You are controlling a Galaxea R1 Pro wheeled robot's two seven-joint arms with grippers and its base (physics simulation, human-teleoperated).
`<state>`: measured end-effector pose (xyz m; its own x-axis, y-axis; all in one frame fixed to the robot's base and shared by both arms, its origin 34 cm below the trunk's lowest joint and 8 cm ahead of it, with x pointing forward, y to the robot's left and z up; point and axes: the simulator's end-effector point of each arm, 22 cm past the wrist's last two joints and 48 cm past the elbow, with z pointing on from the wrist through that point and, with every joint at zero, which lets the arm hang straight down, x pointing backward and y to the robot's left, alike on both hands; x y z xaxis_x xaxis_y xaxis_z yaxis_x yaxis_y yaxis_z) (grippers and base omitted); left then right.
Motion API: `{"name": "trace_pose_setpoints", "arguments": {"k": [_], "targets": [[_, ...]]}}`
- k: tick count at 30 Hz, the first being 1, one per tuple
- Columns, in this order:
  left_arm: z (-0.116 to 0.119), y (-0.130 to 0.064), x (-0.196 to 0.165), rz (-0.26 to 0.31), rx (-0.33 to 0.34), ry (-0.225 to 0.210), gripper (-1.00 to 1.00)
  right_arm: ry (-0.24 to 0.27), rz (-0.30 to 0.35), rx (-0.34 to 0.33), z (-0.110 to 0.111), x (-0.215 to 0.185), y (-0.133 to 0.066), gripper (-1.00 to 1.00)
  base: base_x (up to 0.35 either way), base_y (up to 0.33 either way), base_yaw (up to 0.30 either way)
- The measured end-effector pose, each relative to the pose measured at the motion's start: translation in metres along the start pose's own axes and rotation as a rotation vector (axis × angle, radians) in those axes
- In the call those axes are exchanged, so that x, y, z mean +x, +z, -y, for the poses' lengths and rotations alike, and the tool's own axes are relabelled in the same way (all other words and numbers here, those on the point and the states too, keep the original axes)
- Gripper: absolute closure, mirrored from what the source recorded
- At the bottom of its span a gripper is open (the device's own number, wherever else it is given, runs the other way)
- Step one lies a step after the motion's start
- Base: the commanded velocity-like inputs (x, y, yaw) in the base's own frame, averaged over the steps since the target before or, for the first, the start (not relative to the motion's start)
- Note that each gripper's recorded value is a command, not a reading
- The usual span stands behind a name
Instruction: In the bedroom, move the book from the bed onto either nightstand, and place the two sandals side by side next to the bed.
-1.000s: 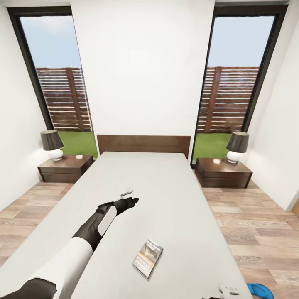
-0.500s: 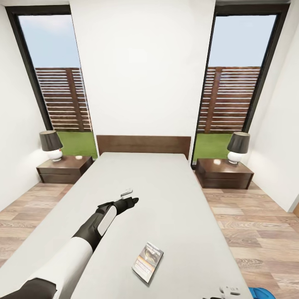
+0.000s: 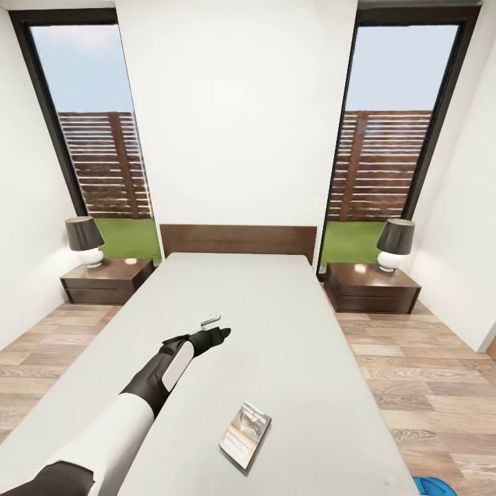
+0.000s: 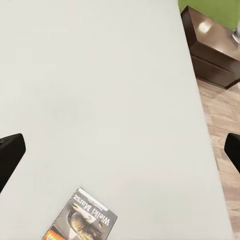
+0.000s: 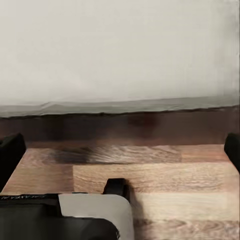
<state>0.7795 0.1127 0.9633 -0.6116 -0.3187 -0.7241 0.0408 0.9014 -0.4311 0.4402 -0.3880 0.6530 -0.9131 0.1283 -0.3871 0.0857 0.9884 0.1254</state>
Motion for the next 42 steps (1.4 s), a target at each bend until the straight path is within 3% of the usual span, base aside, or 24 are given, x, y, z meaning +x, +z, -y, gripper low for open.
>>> {"name": "trace_pose_setpoints", "arguments": {"k": [3, 4, 5, 6, 9, 12, 42], "targets": [[0.004, 0.0, 0.0, -0.001, 0.017, -0.001, -1.0, 0.031, -0.068, -0.06, 0.02, 0.032, -0.015, -1.0, 0.0, 0.0, 0.0], [0.007, 0.0, 0.001, -0.001, 0.032, -0.002, -1.0, 0.042, -0.084, -0.127, 0.016, 0.039, -0.022, -1.0, 0.0, 0.0, 0.0], [0.011, 0.0, 0.001, -0.002, 0.05, -0.003, -1.0, 0.053, -0.092, -0.211, 0.006, 0.043, -0.029, -1.0, 0.0, 0.0, 0.0], [0.016, -0.001, 0.001, -0.002, 0.071, -0.004, -1.0, 0.068, -0.095, -0.343, -0.016, 0.044, -0.04, -1.0, 0.0, 0.0, 0.0], [0.019, -0.001, 0.001, -0.002, 0.085, -0.004, -1.0, 0.08, -0.095, -0.469, -0.038, 0.044, -0.053, -1.0, 0.0, 0.0, 0.0], [0.02, -0.001, 0.002, -0.003, 0.088, -0.003, -1.0, 0.085, -0.096, -0.52, -0.048, 0.044, -0.058, -1.0, 0.0, 0.0, 0.0], [0.016, 0.005, 0.01, -0.016, 0.087, -0.007, -1.0, 0.096, -0.11, -0.525, -0.05, 0.05, -0.056, -1.0, 0.0, 0.0, 0.0]]}}
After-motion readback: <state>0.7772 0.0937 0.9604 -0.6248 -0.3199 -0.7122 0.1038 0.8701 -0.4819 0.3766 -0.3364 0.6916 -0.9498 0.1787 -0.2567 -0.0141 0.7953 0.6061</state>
